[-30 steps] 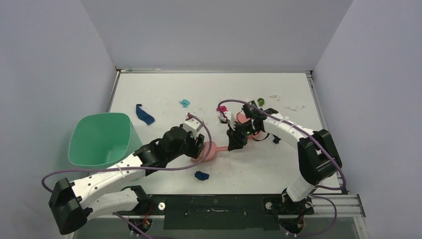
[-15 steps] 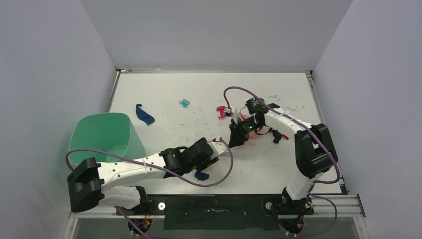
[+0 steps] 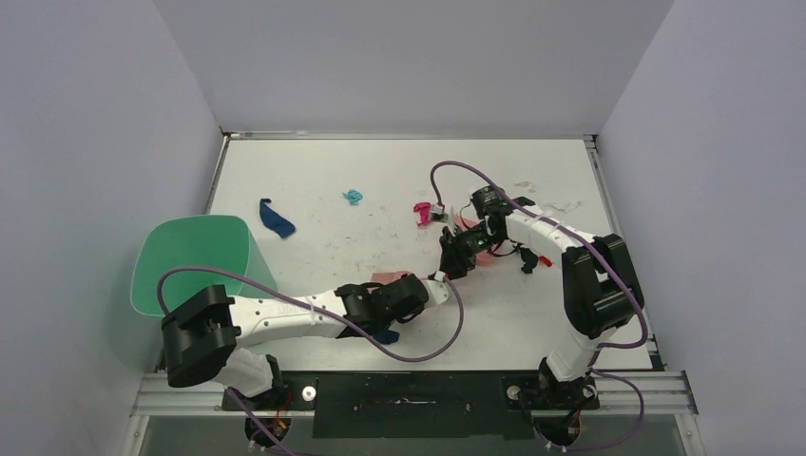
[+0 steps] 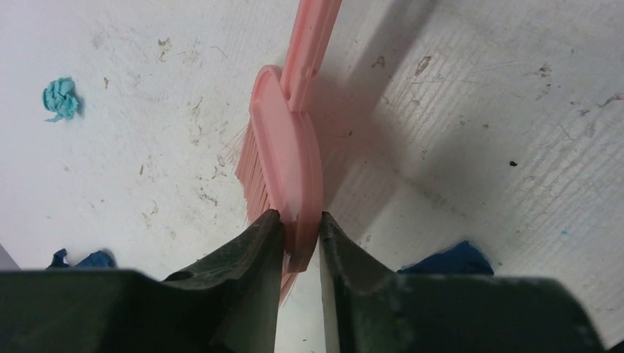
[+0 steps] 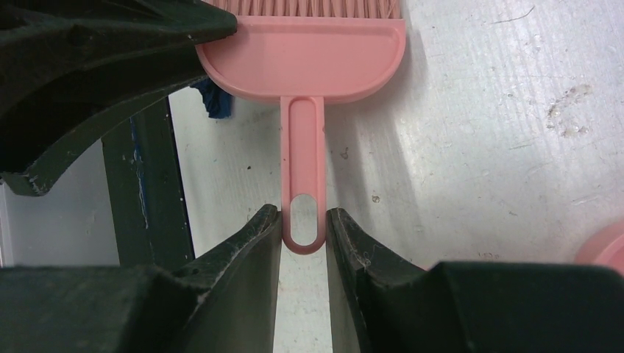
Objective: Sweep away the paper scraps from the table
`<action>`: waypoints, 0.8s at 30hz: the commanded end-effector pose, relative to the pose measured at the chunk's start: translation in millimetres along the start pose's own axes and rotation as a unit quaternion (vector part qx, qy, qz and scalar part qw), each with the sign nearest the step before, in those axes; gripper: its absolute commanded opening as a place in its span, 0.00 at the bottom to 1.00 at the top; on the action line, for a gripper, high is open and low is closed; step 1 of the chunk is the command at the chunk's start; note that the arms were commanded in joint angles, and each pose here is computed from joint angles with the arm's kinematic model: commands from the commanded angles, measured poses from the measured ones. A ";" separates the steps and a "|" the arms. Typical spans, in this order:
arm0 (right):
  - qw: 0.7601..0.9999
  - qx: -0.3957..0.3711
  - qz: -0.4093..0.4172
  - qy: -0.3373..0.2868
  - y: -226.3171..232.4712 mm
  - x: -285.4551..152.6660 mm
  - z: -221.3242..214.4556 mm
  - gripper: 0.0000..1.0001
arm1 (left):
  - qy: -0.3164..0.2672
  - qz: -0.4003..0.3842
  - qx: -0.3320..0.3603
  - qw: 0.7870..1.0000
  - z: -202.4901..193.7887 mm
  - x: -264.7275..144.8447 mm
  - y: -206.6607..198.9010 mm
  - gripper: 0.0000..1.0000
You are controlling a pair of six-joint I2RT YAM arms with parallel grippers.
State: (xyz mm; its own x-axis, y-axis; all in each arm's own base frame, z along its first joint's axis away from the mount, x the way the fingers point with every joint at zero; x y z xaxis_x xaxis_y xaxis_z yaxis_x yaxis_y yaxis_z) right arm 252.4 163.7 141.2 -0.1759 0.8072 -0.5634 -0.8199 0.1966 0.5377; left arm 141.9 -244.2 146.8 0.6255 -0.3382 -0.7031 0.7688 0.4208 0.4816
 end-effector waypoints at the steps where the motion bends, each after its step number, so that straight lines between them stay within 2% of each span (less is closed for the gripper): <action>1: 0.999 -0.012 0.027 -0.028 1.9 -1.0 10.5 0.05 | -0.031 0.040 -0.002 0.999 16.3 -2.1 9.2 0.18; 6: 0.999 -0.005 0.043 -0.031 3.2 0.9 9.7 0.05 | -0.041 0.054 -0.003 0.998 15.5 -7.7 14.9 0.02; 8: 0.997 -0.006 0.061 -0.043 8.1 -0.4 12.5 0.08 | -0.039 0.055 -0.002 0.998 16.1 -12.4 19.0 0.00; 11: 0.996 -0.024 0.065 -0.063 16.2 -9.7 20.9 0.25 | -0.046 0.048 -0.006 0.998 17.1 -23.7 24.8 0.00; 12: 0.995 -0.036 0.058 -0.069 18.1 -16.2 25.5 0.35 | -0.055 0.042 -0.011 0.998 17.7 -28.1 26.3 0.00; 17: 0.988 -0.112 0.047 -0.094 30.4 -62.0 52.0 0.58 | -0.090 0.015 -0.037 0.995 19.3 -48.7 42.5 0.00; 20: 0.977 -0.181 0.065 -0.088 48.0 -89.0 58.5 0.83 | -0.089 -0.001 -0.073 0.993 16.6 -57.3 63.2 0.00; 22: 0.973 -0.212 0.044 -0.081 60.3 -100.9 64.1 0.89 | -0.109 -0.033 -0.104 0.988 16.4 -65.8 73.0 0.00; 24: 0.957 -0.281 0.013 -0.075 72.1 -110.0 65.1 0.95 | -0.143 -0.076 -0.132 0.978 17.7 -75.4 76.8 0.00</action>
State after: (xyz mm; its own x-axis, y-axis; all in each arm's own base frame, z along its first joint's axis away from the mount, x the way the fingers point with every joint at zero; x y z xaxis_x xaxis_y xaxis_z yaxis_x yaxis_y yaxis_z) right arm 283.1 132.3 244.2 -0.1311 0.8867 -0.4433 -0.9470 0.0202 0.3205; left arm 160.4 -204.4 213.0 0.6493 -0.4434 -0.6178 0.7444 0.5369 0.3971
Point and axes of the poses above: each gripper's point midway between its finger pads, its own x axis out along the fingers, its own y axis along the line the jaws close on, z = x × y, the point moved 9 cm from there along -x, back along the fingers, and after that the axes turned 1 degree about x, right-handed, at the moved point
